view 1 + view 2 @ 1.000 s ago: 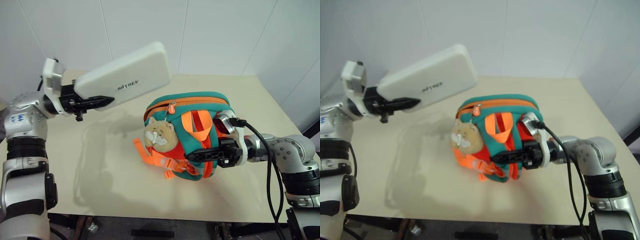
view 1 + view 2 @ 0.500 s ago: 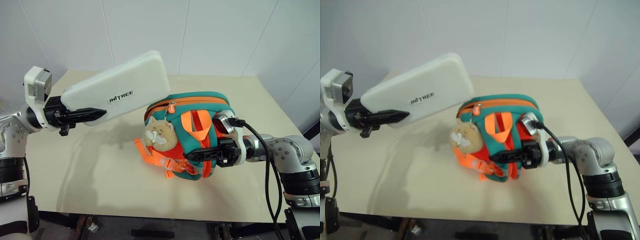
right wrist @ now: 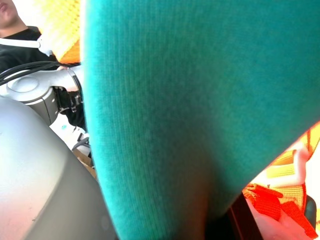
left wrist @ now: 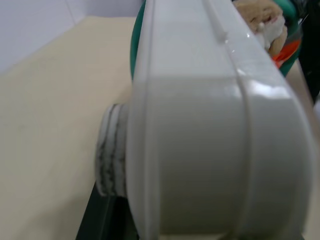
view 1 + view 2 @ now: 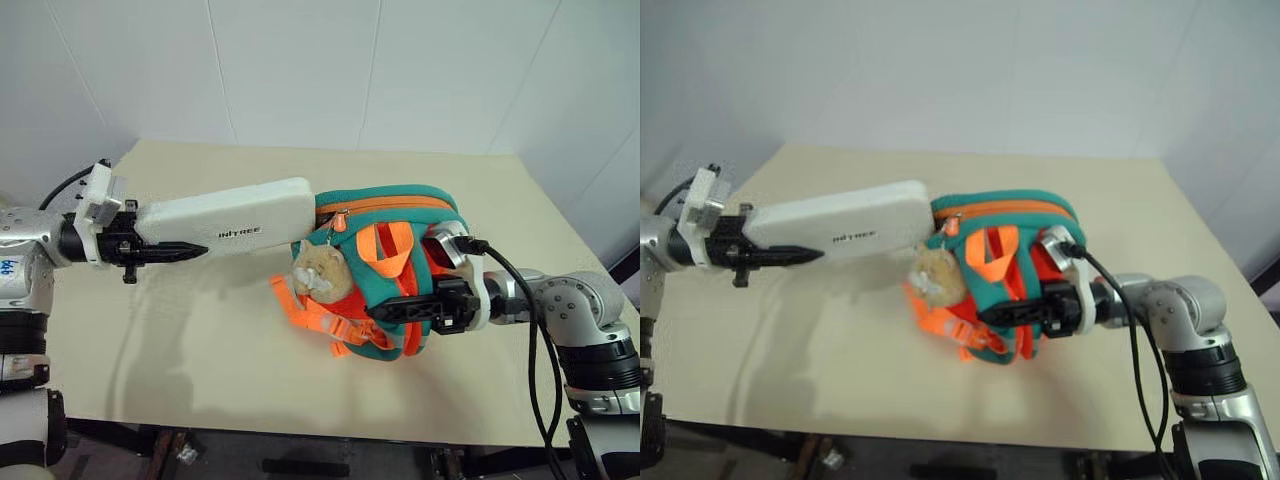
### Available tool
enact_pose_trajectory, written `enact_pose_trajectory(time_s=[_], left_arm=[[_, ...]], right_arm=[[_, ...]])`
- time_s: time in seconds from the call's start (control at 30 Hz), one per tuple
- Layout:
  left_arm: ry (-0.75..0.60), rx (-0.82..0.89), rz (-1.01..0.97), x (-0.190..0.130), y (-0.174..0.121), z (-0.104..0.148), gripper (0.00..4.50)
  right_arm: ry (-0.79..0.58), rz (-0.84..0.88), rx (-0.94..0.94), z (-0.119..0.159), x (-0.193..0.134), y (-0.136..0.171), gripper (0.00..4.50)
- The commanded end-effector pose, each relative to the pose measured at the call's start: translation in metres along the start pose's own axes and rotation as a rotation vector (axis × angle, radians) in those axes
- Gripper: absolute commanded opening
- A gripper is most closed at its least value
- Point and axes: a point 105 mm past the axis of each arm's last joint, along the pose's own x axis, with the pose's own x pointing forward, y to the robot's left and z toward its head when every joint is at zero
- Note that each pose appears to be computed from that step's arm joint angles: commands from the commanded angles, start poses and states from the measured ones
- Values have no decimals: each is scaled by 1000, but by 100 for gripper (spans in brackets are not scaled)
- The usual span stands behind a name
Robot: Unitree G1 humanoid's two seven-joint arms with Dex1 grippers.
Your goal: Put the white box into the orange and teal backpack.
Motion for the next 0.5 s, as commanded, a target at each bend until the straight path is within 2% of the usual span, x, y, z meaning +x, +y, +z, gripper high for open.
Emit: enact_pose_trajectory(time_s=[0.03, 0.23, 0.5], left_arm=[[37, 95, 8, 4, 8, 3, 131], [50, 159, -98, 24, 8, 9, 131], [80, 217, -253, 80, 14, 34, 131]], right_arm=[[-1, 40, -29, 4, 4, 7, 7], [-2, 47, -29, 4, 6, 8, 7], [1, 63, -29, 5, 10, 8, 7]])
